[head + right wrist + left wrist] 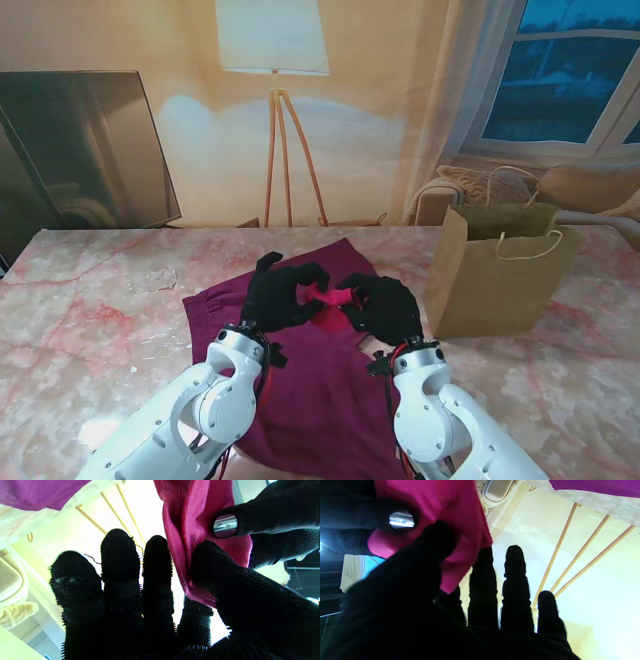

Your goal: Fold the socks and the shorts into the kraft paper bag

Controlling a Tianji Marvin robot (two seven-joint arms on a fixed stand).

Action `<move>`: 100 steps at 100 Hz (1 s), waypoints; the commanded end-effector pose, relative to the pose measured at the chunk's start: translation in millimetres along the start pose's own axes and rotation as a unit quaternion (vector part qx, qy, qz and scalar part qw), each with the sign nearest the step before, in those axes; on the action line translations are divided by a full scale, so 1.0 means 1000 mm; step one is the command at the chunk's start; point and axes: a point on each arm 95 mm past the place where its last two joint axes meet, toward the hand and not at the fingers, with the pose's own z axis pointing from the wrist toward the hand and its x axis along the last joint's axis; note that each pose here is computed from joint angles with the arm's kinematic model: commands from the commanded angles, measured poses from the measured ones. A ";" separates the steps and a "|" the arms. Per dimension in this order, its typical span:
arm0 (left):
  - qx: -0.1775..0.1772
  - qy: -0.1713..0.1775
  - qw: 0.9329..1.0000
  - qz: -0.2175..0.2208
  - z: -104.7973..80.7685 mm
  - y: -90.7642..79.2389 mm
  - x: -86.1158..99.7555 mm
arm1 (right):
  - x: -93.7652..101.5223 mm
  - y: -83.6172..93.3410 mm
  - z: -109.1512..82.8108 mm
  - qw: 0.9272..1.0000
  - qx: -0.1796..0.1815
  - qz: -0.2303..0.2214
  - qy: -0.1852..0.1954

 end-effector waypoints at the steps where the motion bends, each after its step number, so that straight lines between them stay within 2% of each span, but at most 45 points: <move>1: 0.002 -0.004 1.000 -0.003 -0.004 -0.003 -0.002 | 0.006 0.007 0.002 1.000 -0.014 0.006 0.002; 17: -0.025 -0.012 1.000 0.009 -0.014 -0.014 -0.010 | 0.009 0.020 0.008 1.000 -0.026 0.000 0.004; 28: -0.031 -0.026 0.999 0.027 -0.022 -0.021 -0.022 | 0.010 0.035 0.015 0.999 -0.031 -0.012 0.007; 43: -0.042 -0.049 0.997 0.038 -0.035 -0.030 -0.035 | 0.011 0.060 0.026 0.999 -0.041 -0.029 0.007; 64: -0.056 -0.080 0.994 0.056 -0.049 -0.042 -0.053 | 0.014 0.104 0.043 0.996 -0.064 -0.058 0.008; 77: -0.056 -0.099 0.992 0.049 -0.057 -0.046 -0.063 | 0.015 0.131 0.056 0.994 -0.075 -0.084 0.008; 100: -0.055 -0.123 0.990 0.050 -0.072 -0.055 -0.080 | 0.003 0.169 0.072 0.987 -0.091 -0.131 -0.006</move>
